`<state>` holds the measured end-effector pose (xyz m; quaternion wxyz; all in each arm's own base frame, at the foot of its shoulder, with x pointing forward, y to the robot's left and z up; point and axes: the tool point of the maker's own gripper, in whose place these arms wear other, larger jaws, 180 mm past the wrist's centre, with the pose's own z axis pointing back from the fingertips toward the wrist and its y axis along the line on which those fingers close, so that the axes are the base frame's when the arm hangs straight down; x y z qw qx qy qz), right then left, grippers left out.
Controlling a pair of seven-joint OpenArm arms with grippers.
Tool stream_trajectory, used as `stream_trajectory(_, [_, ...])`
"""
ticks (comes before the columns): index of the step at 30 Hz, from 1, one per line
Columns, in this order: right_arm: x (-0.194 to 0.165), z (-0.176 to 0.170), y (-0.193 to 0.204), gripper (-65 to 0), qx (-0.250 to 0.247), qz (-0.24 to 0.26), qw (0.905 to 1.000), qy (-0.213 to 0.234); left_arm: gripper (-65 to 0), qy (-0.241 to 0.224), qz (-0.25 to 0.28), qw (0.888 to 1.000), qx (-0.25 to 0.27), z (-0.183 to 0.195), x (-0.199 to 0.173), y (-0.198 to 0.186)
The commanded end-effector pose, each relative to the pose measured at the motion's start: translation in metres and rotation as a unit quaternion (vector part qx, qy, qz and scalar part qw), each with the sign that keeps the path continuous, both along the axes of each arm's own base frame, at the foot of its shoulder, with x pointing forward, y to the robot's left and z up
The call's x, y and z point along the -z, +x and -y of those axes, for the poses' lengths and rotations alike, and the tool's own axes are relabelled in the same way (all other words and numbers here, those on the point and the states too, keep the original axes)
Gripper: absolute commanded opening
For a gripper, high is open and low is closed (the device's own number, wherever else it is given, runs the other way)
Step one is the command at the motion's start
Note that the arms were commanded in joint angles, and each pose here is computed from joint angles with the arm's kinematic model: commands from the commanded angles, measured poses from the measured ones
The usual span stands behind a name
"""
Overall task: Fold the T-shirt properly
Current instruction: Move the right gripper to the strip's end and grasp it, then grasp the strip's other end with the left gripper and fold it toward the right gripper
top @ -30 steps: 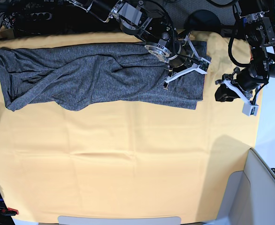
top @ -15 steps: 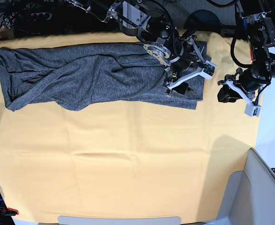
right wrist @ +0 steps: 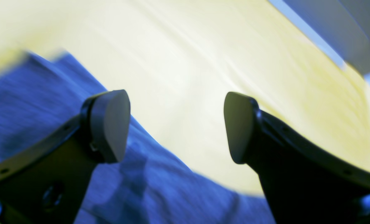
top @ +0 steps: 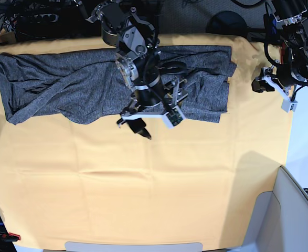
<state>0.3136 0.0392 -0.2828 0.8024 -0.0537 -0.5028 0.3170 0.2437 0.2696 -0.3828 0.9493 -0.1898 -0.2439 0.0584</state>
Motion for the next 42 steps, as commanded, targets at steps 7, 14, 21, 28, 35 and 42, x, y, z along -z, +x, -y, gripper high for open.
stream_trajectory(7, [-0.006, 0.078, 0.009, -18.2, 0.111, 0.008, 0.9936, 0.018, -39.3, -0.048, -0.002, 0.997, 0.067, 0.042, -0.001, 0.005])
stream_trajectory(14, [0.021, 0.174, 0.001, -18.2, 0.237, -0.051, 0.9636, 0.113, -39.3, -0.054, -0.005, 0.993, 0.103, 0.065, 0.001, 0.01])
stream_trajectory(21, [0.027, 0.247, -0.016, -18.3, 0.335, -0.053, 0.9296, 0.145, -39.3, -0.063, -0.005, 0.993, 0.103, 0.072, 0.003, 0.01])
stream_trajectory(28, [0.029, 0.264, -0.022, -18.3, 0.345, -0.054, 0.9282, 0.128, -39.3, -0.074, -0.006, 0.992, 0.104, 0.081, 0.005, 0.009])
stream_trajectory(35, [0.03, 0.264, -0.024, -18.3, 0.345, -0.056, 0.9282, 0.127, -39.3, -0.087, -0.031, 0.992, 0.089, 0.077, 0.02, 0.002])
stream_trajectory(42, [0.03, 0.264, -0.024, -18.3, 0.345, -0.056, 0.9285, 0.127, -39.3, -0.095, -0.05, 0.988, 0.108, 0.091, 0.029, -0.004])
